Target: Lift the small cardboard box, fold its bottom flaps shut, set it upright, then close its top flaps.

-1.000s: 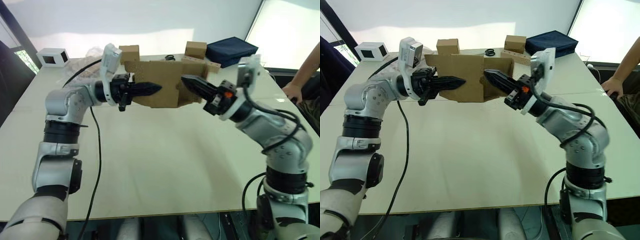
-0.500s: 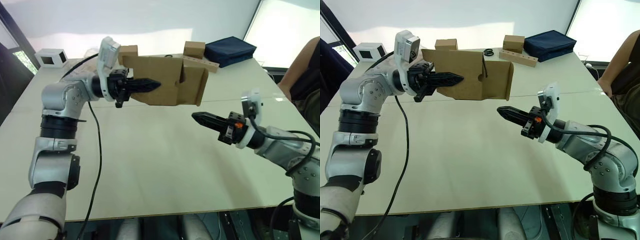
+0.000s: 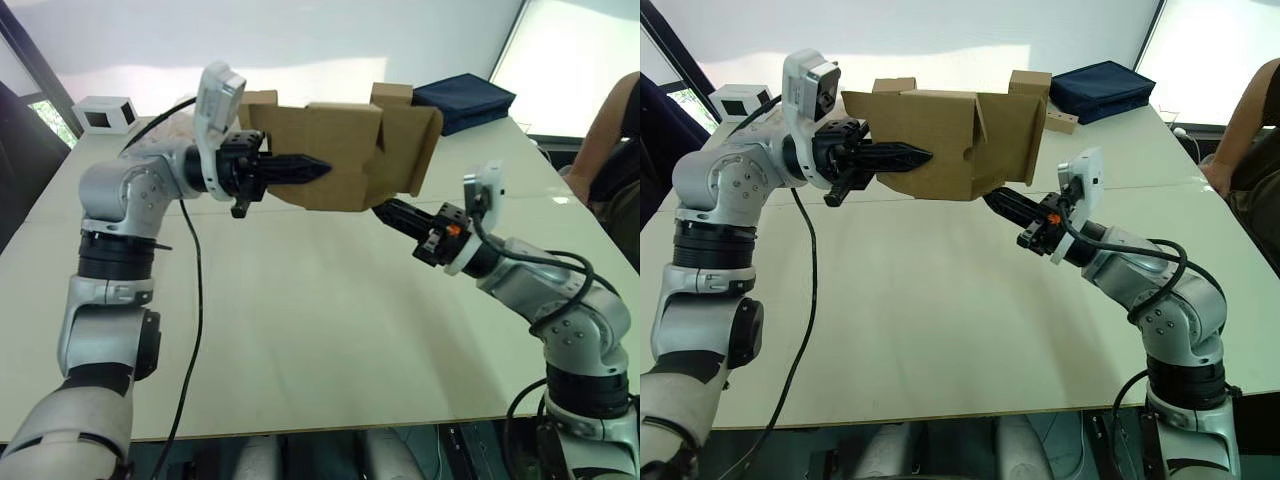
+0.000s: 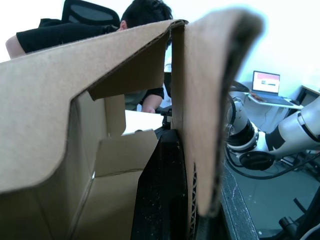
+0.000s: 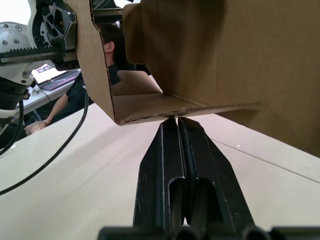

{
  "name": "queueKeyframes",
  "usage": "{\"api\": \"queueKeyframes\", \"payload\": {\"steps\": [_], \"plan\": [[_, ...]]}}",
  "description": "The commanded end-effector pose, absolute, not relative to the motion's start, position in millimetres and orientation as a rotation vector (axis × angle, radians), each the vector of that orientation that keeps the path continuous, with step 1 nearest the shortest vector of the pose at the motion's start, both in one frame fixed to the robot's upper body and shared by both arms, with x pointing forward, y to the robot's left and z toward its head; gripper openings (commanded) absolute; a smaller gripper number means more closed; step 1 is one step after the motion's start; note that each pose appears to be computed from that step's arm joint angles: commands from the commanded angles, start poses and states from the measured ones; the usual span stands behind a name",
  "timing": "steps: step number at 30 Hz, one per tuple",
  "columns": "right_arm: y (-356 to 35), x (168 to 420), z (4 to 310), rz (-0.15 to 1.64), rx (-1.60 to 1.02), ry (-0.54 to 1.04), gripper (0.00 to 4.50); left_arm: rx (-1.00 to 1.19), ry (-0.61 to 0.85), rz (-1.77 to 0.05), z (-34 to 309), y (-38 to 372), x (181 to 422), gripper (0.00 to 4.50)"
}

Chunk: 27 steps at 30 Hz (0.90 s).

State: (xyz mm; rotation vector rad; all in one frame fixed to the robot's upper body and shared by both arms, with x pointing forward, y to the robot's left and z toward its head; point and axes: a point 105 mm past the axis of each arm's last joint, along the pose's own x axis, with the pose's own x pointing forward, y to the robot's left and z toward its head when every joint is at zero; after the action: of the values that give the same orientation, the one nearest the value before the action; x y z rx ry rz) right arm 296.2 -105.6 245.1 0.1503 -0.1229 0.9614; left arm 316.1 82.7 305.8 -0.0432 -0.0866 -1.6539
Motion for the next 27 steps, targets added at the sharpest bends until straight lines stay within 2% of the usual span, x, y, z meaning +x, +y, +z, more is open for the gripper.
{"api": "queueKeyframes", "payload": {"steps": [1, 13, 27], "plan": [[-101.8, 288.7, 263.9, 1.001, 0.159, -0.206, 0.02, -0.035, -0.131, -1.656, 315.1, 86.3, 312.1, 0.0], [-102.4, 287.0, 269.0, 1.008, 0.156, -0.22, 0.02, -0.048, -0.124, -1.654, 312.3, 84.4, 315.5, 0.0], [-83.4, 287.3, 273.5, 1.078, 0.172, -0.238, 0.02, -0.063, -0.121, -1.637, 310.0, 84.4, 317.4, 0.0]]}}
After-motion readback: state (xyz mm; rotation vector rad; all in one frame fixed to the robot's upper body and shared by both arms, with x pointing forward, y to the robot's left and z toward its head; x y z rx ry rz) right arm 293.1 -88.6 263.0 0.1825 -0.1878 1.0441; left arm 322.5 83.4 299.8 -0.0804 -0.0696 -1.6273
